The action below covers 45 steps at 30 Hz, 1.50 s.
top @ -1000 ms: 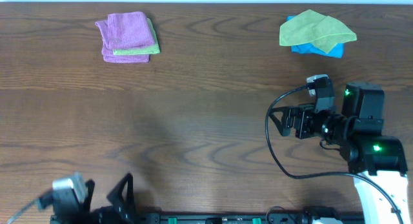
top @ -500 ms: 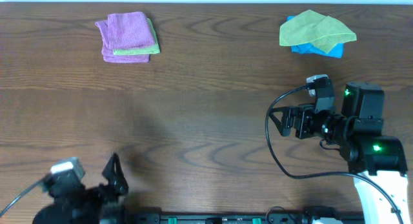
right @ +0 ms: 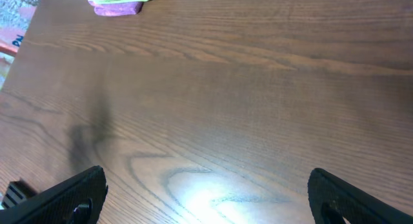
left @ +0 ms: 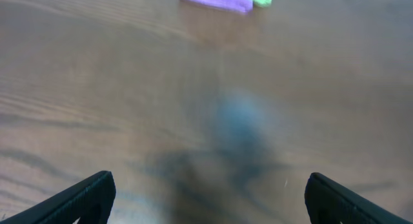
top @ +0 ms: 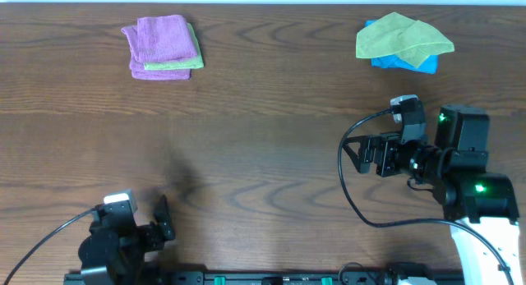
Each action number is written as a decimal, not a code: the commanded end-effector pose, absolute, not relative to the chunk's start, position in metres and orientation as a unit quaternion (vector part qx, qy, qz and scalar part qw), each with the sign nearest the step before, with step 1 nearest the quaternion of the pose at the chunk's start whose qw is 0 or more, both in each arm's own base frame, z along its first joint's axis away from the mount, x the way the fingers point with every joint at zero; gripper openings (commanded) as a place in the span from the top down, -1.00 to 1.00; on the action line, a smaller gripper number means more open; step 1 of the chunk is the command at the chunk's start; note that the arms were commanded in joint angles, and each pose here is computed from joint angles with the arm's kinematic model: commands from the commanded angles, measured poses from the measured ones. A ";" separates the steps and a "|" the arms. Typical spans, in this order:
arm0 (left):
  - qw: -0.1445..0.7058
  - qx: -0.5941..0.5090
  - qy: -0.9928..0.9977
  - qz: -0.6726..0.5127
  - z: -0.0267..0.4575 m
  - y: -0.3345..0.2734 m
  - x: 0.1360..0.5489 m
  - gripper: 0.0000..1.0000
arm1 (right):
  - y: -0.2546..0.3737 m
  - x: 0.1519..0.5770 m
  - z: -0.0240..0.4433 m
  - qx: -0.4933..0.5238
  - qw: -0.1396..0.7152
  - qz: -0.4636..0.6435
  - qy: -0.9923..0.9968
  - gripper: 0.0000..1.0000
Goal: Fold the cloth
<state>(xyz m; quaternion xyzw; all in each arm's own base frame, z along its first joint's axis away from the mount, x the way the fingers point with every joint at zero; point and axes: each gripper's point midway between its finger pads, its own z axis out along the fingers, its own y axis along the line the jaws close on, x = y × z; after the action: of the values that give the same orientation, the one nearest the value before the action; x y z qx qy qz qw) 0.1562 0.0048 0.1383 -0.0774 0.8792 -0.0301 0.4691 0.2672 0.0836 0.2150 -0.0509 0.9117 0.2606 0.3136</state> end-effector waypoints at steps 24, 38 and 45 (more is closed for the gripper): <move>0.374 -0.007 0.926 0.050 0.077 0.017 0.138 -0.90 | 0.080 0.267 0.216 -0.051 0.318 0.257 0.911 -0.98; 0.374 -0.007 0.926 0.050 0.077 0.017 0.138 -0.90 | 0.081 0.267 0.216 -0.052 0.317 0.257 0.911 -0.98; 0.374 -0.007 0.926 0.050 0.077 0.017 0.138 -0.90 | 0.053 0.270 0.210 -0.027 0.335 0.172 0.926 -0.99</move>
<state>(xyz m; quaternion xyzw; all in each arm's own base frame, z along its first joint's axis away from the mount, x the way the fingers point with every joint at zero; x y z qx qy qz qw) 0.1431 0.0131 0.0917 -0.0183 0.9169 0.0311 0.3975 0.2696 0.0741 0.2115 -0.0414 0.9185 0.2316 0.3178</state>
